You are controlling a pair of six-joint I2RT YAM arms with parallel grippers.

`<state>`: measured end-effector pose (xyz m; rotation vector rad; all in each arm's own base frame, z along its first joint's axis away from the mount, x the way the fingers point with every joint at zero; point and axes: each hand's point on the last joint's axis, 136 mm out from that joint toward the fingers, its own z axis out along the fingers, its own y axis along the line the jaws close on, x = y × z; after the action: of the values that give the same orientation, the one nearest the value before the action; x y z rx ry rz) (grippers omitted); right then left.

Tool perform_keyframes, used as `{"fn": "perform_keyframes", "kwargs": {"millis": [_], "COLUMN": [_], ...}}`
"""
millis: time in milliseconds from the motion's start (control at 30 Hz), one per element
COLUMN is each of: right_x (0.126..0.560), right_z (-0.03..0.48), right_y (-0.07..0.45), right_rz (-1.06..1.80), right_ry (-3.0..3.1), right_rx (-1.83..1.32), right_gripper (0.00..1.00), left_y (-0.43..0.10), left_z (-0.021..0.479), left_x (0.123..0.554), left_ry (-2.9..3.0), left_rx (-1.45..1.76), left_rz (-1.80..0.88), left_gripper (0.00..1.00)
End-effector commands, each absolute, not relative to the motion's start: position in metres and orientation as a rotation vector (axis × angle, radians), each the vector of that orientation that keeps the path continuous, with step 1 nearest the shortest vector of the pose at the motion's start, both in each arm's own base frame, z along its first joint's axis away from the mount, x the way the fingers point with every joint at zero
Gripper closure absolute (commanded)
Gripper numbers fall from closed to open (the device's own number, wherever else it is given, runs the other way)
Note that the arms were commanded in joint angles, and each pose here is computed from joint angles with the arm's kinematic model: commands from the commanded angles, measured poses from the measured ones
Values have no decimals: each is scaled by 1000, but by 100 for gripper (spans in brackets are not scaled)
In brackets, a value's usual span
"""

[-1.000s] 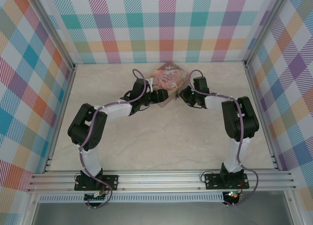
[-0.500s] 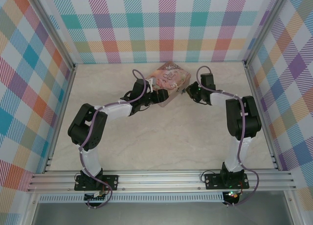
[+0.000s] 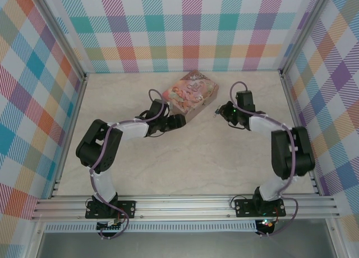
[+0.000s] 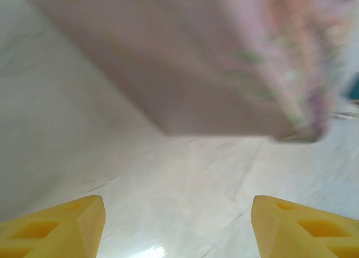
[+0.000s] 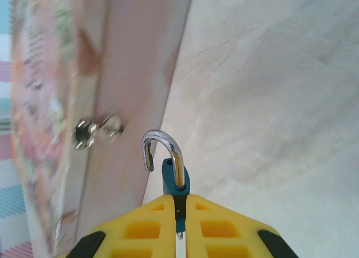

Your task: Unlock a padlock with a key

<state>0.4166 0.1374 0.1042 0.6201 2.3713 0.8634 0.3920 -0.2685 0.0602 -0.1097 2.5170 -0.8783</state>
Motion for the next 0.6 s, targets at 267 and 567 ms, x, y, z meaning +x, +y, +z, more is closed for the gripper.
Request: {"fn": "perform_keyframes", "kwargs": {"millis": [267,567], "right_x": [291,226], "right_z": [119,79], "right_y": [156,188], "right_rz": [1044,1298], "right_ry": [2596,2790], "right_rx": [244,243], "right_gripper": [89,89], "left_y": [-232,-173], "left_z": [130,186], "left_x": [386,363], "left_ry": [2344,2169], "left_rx": [-138,-196], "left_rz": [-887,-766], "left_gripper": [24,12]}}
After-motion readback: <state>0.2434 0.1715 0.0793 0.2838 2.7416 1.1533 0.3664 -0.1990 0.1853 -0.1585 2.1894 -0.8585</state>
